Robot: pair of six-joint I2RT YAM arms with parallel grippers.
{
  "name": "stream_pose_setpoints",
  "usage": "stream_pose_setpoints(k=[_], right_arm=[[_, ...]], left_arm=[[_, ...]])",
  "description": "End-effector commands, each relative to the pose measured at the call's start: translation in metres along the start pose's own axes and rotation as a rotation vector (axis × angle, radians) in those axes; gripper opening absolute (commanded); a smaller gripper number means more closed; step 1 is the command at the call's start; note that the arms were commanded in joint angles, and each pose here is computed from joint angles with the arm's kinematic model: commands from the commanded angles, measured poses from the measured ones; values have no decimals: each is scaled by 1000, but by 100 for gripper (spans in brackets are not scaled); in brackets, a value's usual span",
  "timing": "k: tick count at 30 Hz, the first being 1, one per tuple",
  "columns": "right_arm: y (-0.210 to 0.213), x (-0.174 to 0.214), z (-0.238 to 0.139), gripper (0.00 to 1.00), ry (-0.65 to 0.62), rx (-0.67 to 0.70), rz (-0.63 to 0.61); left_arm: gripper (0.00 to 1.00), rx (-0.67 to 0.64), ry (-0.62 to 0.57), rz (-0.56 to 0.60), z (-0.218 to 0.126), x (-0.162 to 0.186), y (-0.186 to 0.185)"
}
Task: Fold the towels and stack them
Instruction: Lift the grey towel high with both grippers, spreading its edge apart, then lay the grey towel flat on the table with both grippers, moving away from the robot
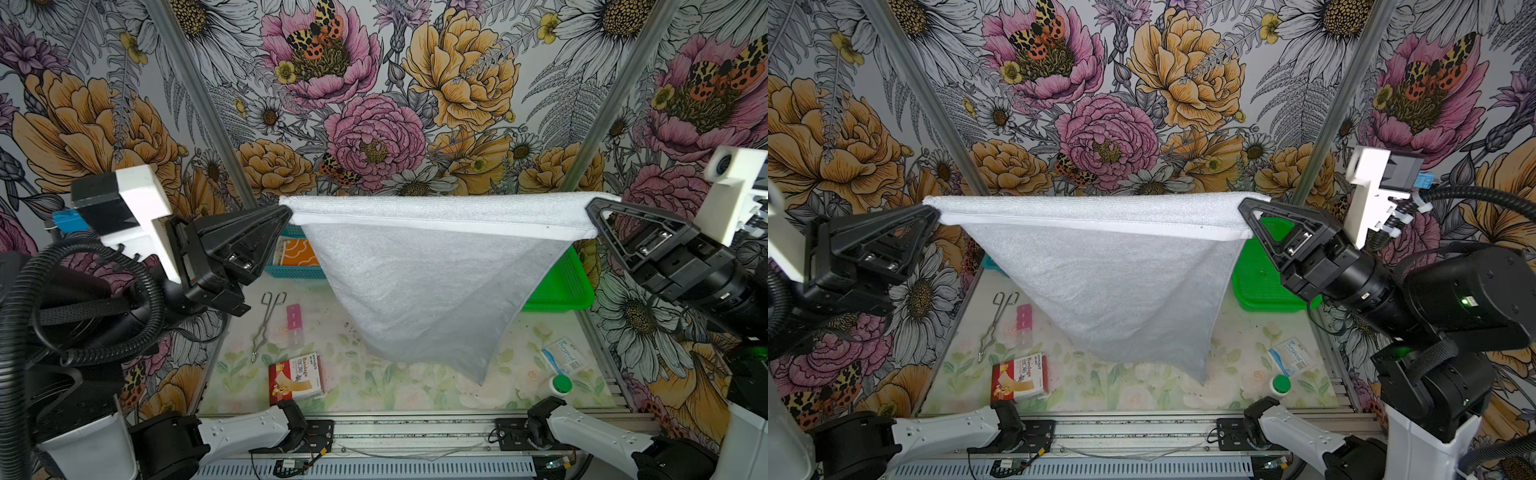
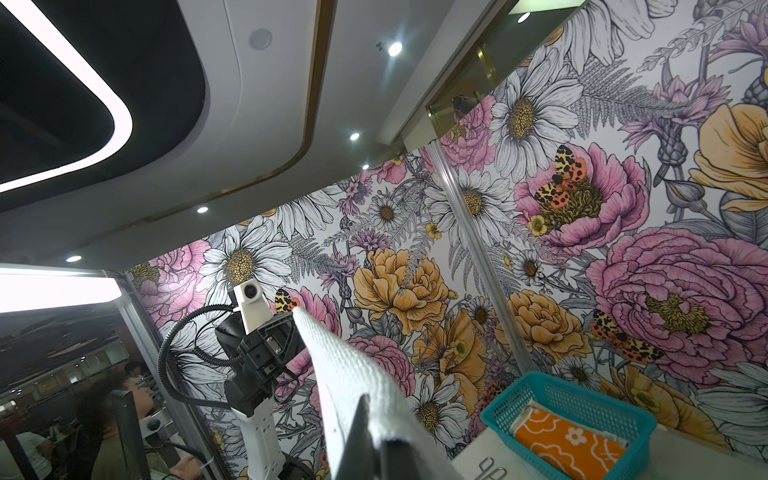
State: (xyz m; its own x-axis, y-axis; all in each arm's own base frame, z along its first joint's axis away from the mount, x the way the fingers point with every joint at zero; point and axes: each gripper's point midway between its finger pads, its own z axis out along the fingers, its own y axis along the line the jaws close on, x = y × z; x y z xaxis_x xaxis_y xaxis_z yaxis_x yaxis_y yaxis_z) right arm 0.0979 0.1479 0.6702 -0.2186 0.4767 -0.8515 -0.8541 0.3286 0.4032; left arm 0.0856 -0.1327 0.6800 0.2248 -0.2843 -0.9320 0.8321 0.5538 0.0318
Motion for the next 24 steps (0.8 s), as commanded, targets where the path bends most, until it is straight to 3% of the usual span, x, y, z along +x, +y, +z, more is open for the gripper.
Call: stream_pose_setpoints(k=[1, 6, 19, 24], right_arm=[[26, -15, -14, 0, -54, -56, -57], [27, -17, -17, 0, -66, -50, -65], [34, -22, -22, 0, -87, -57, -92], [11, -11, -19, 0, -80, 16, -107]], left_arm=[[0, 47, -37, 17, -13, -15, -11], [0, 11, -75, 44, -24, -32, -16], [0, 20, -79, 79, -28, -33, -20], [0, -57, -12, 73, -14, -7, 2]])
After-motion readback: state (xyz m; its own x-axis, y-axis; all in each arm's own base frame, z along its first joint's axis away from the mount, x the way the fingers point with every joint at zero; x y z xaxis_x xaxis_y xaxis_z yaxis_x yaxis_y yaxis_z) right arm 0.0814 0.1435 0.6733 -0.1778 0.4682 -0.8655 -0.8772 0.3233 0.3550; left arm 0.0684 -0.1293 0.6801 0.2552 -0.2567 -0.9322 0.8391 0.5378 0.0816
